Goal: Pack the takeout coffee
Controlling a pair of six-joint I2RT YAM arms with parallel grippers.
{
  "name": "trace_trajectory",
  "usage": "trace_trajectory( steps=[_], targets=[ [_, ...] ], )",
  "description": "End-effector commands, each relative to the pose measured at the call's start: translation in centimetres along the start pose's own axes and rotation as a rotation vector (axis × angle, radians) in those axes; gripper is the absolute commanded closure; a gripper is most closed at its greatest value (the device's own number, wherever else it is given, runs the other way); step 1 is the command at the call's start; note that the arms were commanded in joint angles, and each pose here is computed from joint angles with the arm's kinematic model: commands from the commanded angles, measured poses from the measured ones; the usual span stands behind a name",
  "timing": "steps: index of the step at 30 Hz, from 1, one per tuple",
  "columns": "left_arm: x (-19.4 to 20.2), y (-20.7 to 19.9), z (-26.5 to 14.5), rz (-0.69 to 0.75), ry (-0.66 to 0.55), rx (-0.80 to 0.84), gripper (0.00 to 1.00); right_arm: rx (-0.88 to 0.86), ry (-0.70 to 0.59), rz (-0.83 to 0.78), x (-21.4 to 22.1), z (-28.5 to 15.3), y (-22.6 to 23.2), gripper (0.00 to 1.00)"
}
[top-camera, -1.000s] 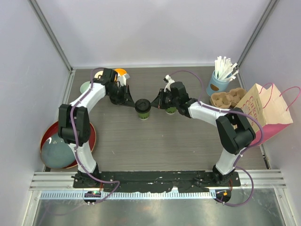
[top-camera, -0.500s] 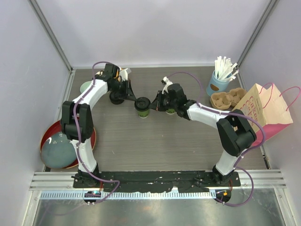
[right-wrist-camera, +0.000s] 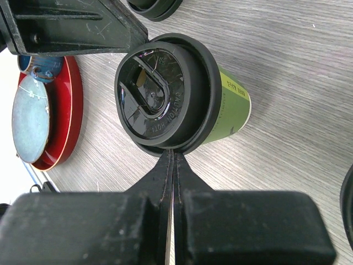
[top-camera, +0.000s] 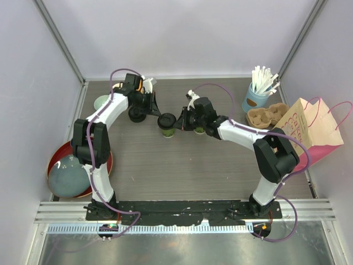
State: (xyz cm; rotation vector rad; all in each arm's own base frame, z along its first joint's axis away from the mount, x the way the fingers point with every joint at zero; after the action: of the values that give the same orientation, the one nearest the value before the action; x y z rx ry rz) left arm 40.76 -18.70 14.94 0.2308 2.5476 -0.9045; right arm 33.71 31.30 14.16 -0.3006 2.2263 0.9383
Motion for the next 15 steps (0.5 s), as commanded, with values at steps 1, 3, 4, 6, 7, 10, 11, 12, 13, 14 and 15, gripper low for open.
trace_trajectory(
  steps=[1, 3, 4, 6, 7, 10, 11, 12, 13, 14, 15],
  targets=[
    [0.8, 1.5, -0.4, 0.066, 0.015, -0.118, 0.95, 0.056, 0.065, -0.042, 1.0, -0.6, -0.7, 0.99],
    [0.3, 1.2, -0.8, 0.083, 0.001, -0.123, 0.92, 0.043, 0.052, -0.055, 0.2, -0.8, -0.1, 0.98],
    [0.1, 1.0, -1.0, 0.093, -0.007, -0.123, 0.91, 0.043, 0.043, -0.056, -0.1, -1.0, 0.0, 0.98],
    [-0.1, 0.9, -1.2, 0.102, -0.013, -0.120, 0.88, 0.037, 0.027, -0.069, -0.7, -1.3, 0.4, 0.98],
    [-0.4, 0.7, -1.4, 0.107, -0.020, -0.118, 0.87, 0.034, 0.021, -0.073, -1.0, -1.4, 0.6, 0.98],
    [-1.0, 0.4, -1.9, 0.121, -0.035, -0.121, 0.84, 0.026, -0.002, -0.084, -1.9, -1.9, 1.2, 0.97],
    [-1.1, 0.3, -2.0, 0.125, -0.039, -0.120, 0.82, 0.028, -0.007, -0.086, -2.1, -1.9, 1.2, 0.96],
    [-1.3, 0.2, -2.1, 0.127, -0.043, -0.119, 0.81, 0.025, -0.014, -0.092, -2.5, -2.1, 1.5, 0.95],
    [-1.5, 0.0, -2.3, 0.132, -0.046, -0.120, 0.80, 0.025, -0.017, -0.097, -2.7, -2.2, 1.6, 0.94],
    [-1.6, 0.0, -2.4, 0.132, -0.049, -0.124, 0.79, 0.024, -0.024, -0.102, -3.0, -2.3, 1.8, 0.93],
    [-1.7, 0.0, -2.5, 0.134, -0.048, -0.128, 0.78, 0.025, -0.030, -0.109, -3.3, -2.5, 1.8, 0.93]
  ],
)
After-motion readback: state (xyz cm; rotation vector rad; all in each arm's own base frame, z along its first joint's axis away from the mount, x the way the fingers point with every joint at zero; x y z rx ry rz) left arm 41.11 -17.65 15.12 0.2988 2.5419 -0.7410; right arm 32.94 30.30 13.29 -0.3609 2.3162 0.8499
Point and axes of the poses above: each gripper's point midway between its finger pads, its own z axis out along the fingers, its own y axis along the line the jaws close on, x = y × z, the point moved 3 cm from there along -z, back along the fingers, and after that the axes turned 4 degrees about -z, right-handed, at the moved point
